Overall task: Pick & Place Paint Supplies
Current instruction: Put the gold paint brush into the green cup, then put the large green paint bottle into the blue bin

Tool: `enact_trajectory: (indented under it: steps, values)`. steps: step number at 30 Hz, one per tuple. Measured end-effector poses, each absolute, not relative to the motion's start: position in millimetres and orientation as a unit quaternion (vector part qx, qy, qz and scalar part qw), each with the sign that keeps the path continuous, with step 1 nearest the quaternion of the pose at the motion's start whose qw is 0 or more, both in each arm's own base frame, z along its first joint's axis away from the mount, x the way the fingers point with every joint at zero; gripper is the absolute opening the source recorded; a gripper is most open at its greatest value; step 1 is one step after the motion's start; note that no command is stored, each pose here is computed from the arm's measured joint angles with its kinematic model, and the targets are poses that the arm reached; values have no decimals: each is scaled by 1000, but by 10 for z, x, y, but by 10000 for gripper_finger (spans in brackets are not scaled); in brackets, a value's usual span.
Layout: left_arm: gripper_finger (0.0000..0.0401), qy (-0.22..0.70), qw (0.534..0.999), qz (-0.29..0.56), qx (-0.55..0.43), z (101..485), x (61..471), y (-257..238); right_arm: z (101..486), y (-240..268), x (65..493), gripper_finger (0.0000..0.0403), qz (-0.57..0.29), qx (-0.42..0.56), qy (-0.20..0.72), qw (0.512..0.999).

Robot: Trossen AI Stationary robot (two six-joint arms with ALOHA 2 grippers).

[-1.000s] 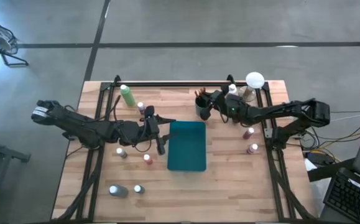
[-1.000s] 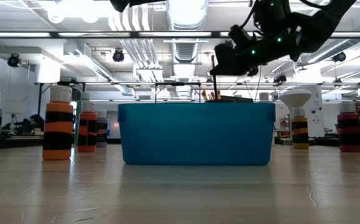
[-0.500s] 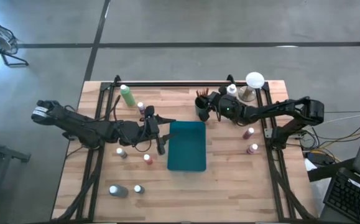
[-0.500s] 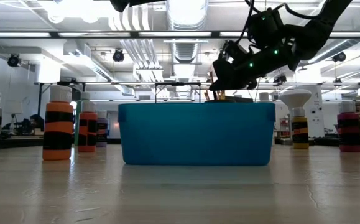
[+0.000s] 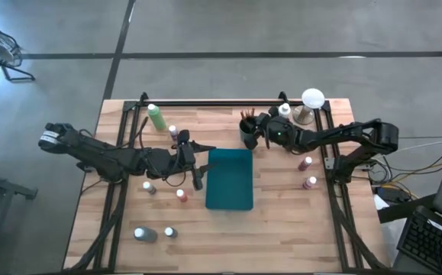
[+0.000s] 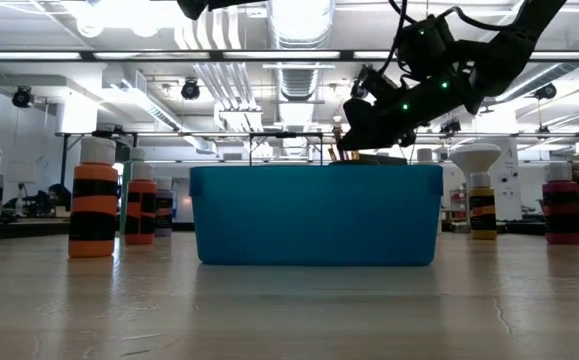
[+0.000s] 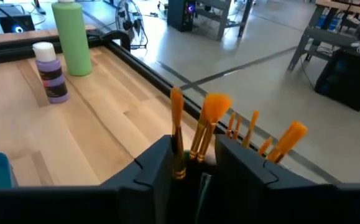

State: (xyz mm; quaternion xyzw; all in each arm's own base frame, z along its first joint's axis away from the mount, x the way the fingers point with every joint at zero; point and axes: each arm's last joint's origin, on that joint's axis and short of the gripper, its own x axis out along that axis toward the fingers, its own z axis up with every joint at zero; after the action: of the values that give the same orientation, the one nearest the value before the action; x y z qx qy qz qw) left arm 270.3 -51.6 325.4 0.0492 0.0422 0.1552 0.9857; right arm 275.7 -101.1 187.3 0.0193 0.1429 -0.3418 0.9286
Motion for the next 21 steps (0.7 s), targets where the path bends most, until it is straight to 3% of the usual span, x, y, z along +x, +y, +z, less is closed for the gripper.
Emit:
enact_trajectory:
  steps: [9,21]
  values:
    - [222,60,984,154,60,3248,2657,-504,2383,-768,2564,136,-314,-9,79,946]
    - [222,36,986,152,52,3602,2088,-378,3069,-235,1758,66,-230,-2,11,973]
